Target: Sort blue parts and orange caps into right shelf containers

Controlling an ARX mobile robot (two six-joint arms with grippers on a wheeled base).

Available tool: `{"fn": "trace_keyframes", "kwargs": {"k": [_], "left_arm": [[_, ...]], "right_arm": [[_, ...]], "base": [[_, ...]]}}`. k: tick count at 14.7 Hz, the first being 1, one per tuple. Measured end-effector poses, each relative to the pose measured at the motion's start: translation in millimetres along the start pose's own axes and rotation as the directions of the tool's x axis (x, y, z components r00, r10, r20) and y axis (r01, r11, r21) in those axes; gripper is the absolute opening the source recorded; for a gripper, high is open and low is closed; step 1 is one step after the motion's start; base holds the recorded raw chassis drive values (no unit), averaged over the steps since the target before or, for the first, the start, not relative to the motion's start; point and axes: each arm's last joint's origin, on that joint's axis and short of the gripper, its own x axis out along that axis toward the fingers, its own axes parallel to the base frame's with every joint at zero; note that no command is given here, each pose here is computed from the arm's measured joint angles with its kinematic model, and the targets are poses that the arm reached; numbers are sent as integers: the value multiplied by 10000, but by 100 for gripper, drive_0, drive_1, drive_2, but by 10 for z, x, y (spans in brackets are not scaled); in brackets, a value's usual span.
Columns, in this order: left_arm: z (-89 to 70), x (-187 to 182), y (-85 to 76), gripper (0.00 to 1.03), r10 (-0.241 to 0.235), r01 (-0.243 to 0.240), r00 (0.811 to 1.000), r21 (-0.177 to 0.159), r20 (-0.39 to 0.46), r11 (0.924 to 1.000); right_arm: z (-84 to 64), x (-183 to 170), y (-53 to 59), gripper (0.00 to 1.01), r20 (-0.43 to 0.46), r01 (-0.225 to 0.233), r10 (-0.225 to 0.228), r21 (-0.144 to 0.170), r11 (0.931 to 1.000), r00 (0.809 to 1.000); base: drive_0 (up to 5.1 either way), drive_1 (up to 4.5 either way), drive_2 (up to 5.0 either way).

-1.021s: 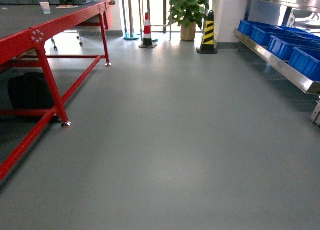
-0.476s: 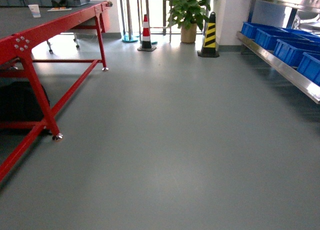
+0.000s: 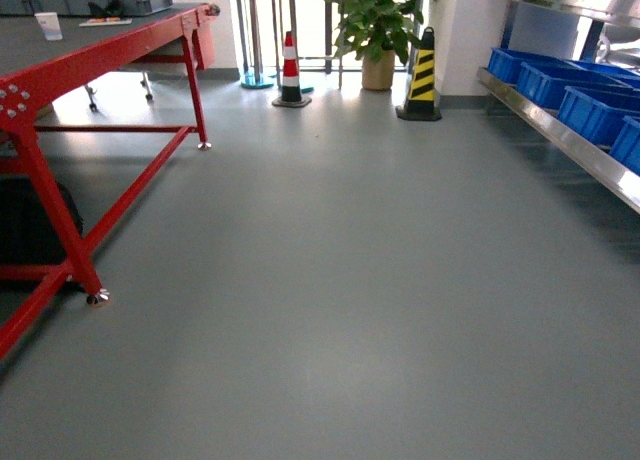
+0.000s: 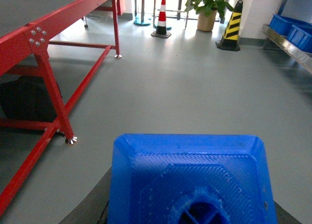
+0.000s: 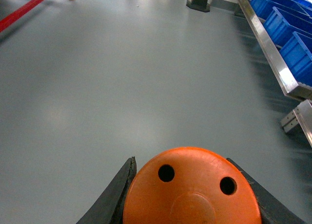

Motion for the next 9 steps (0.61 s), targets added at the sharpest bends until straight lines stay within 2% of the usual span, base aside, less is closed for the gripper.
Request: {"fn": "trace_keyframes", "kwargs": {"k": [9], "left_arm": [[-2, -1, 2, 44, 4, -4, 10000, 0, -19, 10000]], "right_arm": [[-8, 5, 1, 43, -63, 3, -3, 1, 10000, 10000]], "base": [[13, 430, -403]]}}
